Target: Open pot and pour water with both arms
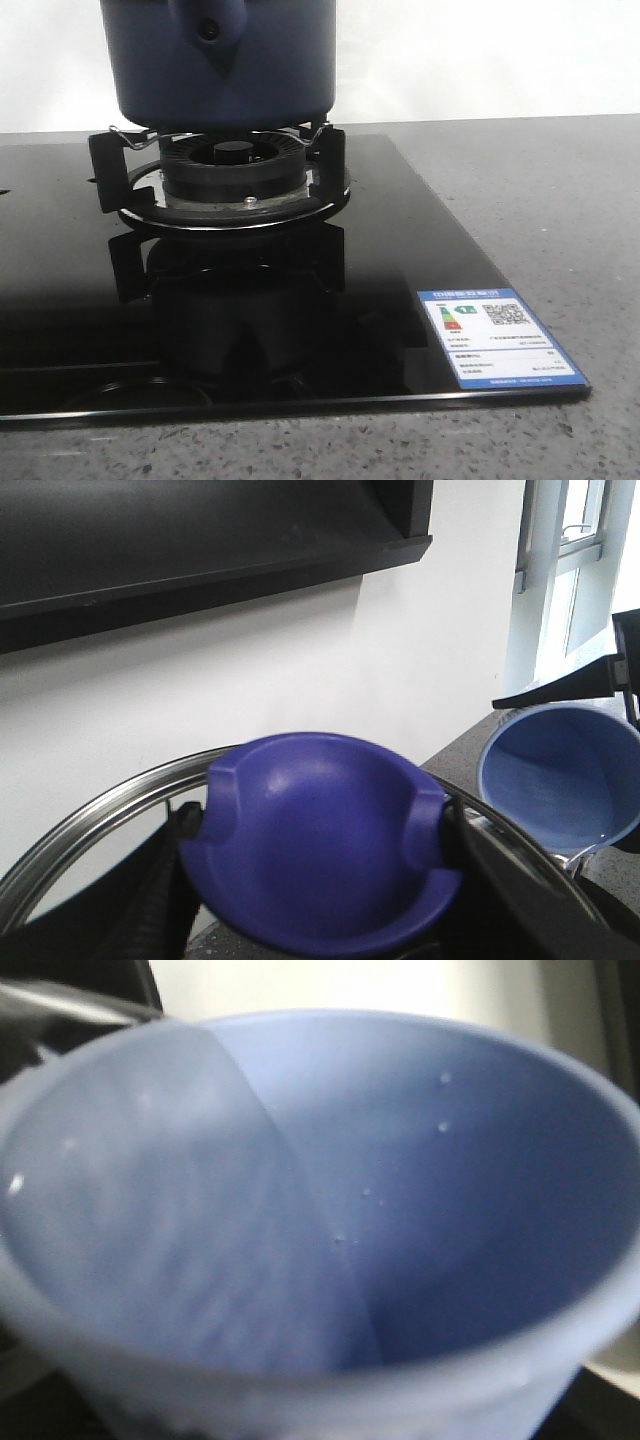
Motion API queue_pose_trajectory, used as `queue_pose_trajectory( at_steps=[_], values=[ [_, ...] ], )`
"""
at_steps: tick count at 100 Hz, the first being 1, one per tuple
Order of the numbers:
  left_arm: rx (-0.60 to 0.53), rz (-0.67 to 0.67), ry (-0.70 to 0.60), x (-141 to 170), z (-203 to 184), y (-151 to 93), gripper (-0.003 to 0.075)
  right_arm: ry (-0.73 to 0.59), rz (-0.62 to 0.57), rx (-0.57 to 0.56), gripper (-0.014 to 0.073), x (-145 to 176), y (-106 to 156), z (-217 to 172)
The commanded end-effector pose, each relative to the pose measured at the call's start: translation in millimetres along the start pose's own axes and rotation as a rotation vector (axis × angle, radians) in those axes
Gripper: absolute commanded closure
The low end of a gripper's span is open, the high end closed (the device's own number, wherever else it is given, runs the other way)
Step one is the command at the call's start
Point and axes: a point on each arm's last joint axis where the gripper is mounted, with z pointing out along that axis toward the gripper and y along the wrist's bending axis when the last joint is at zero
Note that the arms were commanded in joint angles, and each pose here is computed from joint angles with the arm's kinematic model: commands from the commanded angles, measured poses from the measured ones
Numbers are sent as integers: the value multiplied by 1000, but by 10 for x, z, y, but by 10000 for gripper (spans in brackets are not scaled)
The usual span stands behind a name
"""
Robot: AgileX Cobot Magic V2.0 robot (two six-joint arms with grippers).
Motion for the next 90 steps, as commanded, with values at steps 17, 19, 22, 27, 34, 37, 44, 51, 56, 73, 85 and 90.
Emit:
queue_pose_trajectory(
  at_steps=[17,19,22,27,34,37,44,51,56,73,85,90],
  values=[
    [8,7,-128,-311,-83,-115,381,-59,-230,144,326,-87,-323,-171],
    [8,7,-128,-311,-83,-115,381,-60,-245,148,326,-89,-325,-172],
    [8,7,-128,-311,-83,-115,381,-60,-261,152,326,-91,-328,-172],
    [8,7,-128,-311,-83,-115,382,-58,-296,161,326,-92,-335,-174],
    [8,7,-128,-311,-83,-115,382,-55,-350,175,326,-95,-346,-176],
    [8,7,-128,-311,-83,-115,382,-54,-368,180,326,-96,-349,-176],
    [8,7,-128,-311,-83,-115,382,-52,-413,191,326,-99,-358,-178],
    [8,7,-128,-311,-83,-115,382,-49,-456,202,326,-103,-366,-180],
    [8,7,-128,-311,-83,-115,382,-47,-495,212,326,-106,-373,-181],
    [8,7,-128,-311,-83,-115,382,-48,-579,232,326,-119,-385,-185],
    [8,7,-128,-311,-83,-115,382,-50,-582,232,326,-121,-384,-185],
    [8,7,-128,-311,-83,-115,382,-50,-582,232,326,-121,-384,-185]
  ],
)
